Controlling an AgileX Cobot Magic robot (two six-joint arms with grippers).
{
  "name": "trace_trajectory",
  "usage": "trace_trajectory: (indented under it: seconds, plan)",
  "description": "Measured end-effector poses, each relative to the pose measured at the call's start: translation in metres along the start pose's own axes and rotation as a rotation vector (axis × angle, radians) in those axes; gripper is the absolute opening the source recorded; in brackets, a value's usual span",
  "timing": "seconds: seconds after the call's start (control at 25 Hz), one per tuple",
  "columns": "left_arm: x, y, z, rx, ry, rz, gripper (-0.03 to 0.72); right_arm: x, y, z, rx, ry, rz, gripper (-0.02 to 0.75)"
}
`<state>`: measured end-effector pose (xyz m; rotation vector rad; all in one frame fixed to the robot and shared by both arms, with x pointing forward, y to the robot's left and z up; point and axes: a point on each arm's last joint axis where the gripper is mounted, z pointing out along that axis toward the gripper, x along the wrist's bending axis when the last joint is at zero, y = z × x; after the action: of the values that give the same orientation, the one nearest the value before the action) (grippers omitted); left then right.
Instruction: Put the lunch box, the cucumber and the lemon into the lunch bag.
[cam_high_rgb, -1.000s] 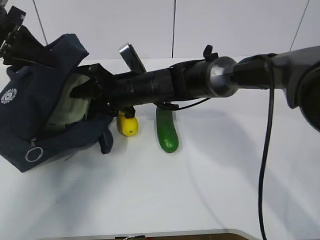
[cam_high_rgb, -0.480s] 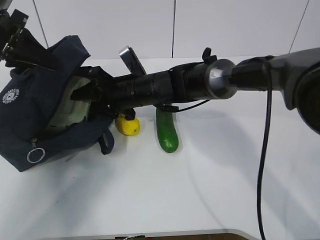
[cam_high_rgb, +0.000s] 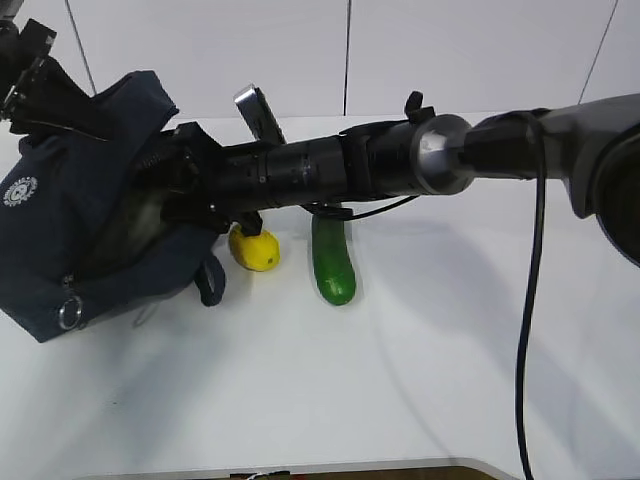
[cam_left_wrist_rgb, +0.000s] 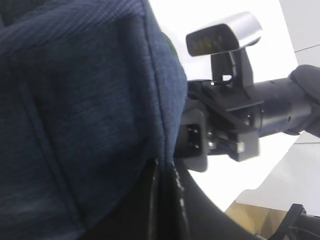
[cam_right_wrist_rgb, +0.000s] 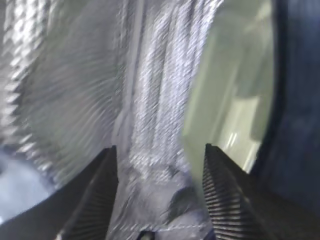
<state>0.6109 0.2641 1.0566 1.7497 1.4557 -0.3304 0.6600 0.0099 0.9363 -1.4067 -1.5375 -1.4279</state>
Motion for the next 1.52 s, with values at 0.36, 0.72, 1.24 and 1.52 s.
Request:
trace_trajectory:
  seconds: [0.36, 0.72, 1.24, 1.52]
  plan:
    - [0.0, 0.0, 0.0, 0.0, 0.0, 0.0, -0.013, 0.006, -0.004, -0.002, 0.06, 0.069, -0.001, 0.44]
    - [0.0, -0.001, 0.0, 0.01, -0.006, -0.001, -0.013, 0.002, 0.004, -0.021, 0.128, 0.118, -0.037, 0.44]
    - [-0.001, -0.002, 0.0, 0.027, -0.018, 0.0, -0.013, 0.039, 0.0, -0.046, 0.279, -0.091, -0.26, 0.44]
    - [-0.001, -0.003, 0.0, 0.03, -0.02, 0.0, -0.013, 0.063, 0.003, -0.073, 0.33, -0.339, -0.385, 0.44]
